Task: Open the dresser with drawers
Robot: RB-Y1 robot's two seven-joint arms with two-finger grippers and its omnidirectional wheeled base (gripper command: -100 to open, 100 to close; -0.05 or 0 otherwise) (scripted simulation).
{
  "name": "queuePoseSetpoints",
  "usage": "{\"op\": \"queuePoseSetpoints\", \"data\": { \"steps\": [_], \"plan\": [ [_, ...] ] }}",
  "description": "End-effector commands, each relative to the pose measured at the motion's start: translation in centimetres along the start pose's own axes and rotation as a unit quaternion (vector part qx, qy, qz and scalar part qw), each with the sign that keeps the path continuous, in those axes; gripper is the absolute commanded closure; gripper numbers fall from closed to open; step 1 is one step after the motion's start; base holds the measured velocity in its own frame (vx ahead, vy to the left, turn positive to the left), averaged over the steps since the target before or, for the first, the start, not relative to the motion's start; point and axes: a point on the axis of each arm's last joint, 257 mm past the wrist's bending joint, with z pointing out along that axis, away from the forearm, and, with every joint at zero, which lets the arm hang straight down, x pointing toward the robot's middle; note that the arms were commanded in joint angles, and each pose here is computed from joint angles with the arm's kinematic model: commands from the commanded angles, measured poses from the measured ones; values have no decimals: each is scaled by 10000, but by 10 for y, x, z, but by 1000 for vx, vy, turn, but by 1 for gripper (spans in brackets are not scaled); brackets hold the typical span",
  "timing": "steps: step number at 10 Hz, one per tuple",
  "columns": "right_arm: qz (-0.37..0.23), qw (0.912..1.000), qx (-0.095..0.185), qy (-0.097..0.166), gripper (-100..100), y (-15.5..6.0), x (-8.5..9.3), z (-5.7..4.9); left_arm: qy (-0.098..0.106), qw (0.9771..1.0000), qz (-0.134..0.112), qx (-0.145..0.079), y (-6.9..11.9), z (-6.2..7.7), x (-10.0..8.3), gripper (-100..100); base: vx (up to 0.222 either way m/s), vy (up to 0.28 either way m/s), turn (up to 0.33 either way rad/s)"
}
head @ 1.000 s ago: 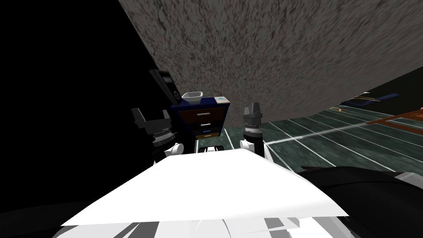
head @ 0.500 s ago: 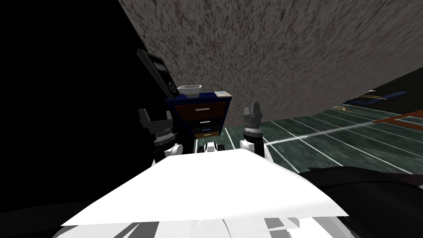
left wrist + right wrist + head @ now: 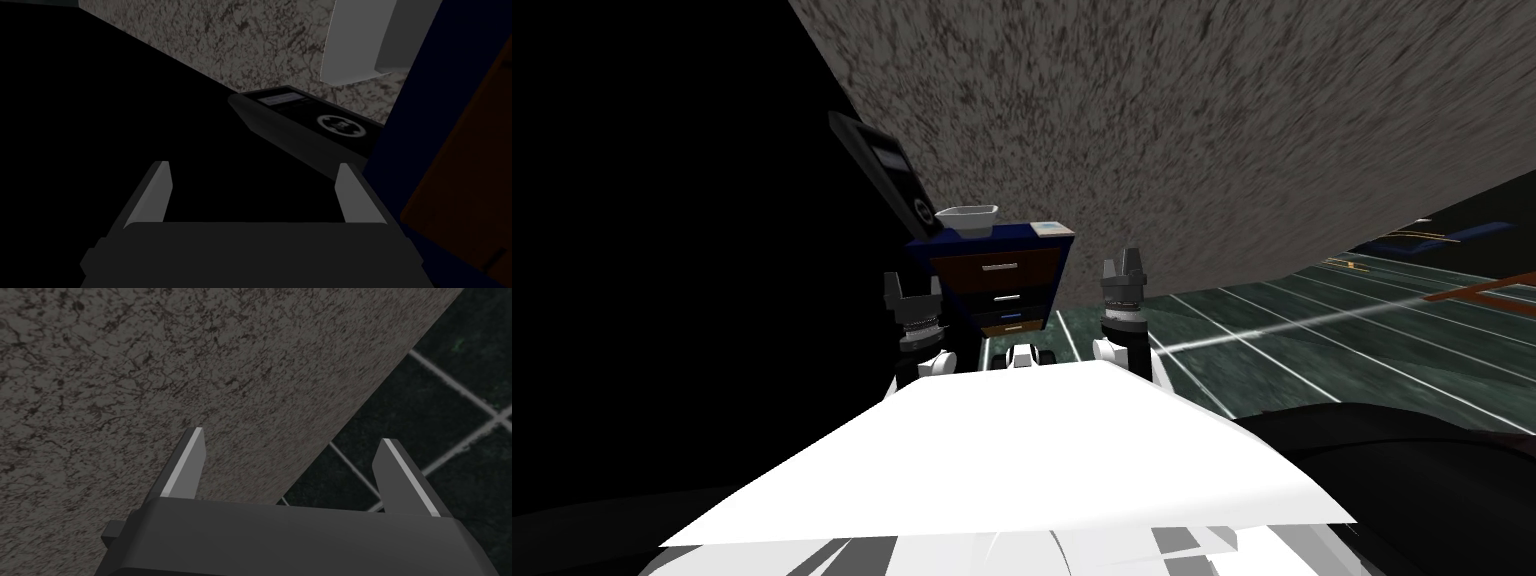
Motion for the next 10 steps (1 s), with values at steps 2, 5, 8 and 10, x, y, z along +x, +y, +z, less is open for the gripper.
{"op": "queuePoseSetpoints", "data": {
  "steps": [2, 5, 8, 10],
  "plan": [
    [0, 10000, 0, 0, 0, 0, 0, 0, 17, 9994, -28, -351, 36, -18, -3, -100, 62, -35, 16],
    [0, 10000, 0, 0, 0, 0, 0, 0, -22, 9976, -60, -683, 68, -39, -7, -100, 71, -33, 14],
    [0, 10000, 0, 0, 0, 0, 0, 0, -61, 9958, -83, -906, 90, -54, -10, -100, 48, -26, 10],
    [0, 10000, 0, 0, 0, 0, 0, 0, -109, 9938, -112, -1102, 108, -70, -12, -100, 55, -34, 16]
  ]
}}
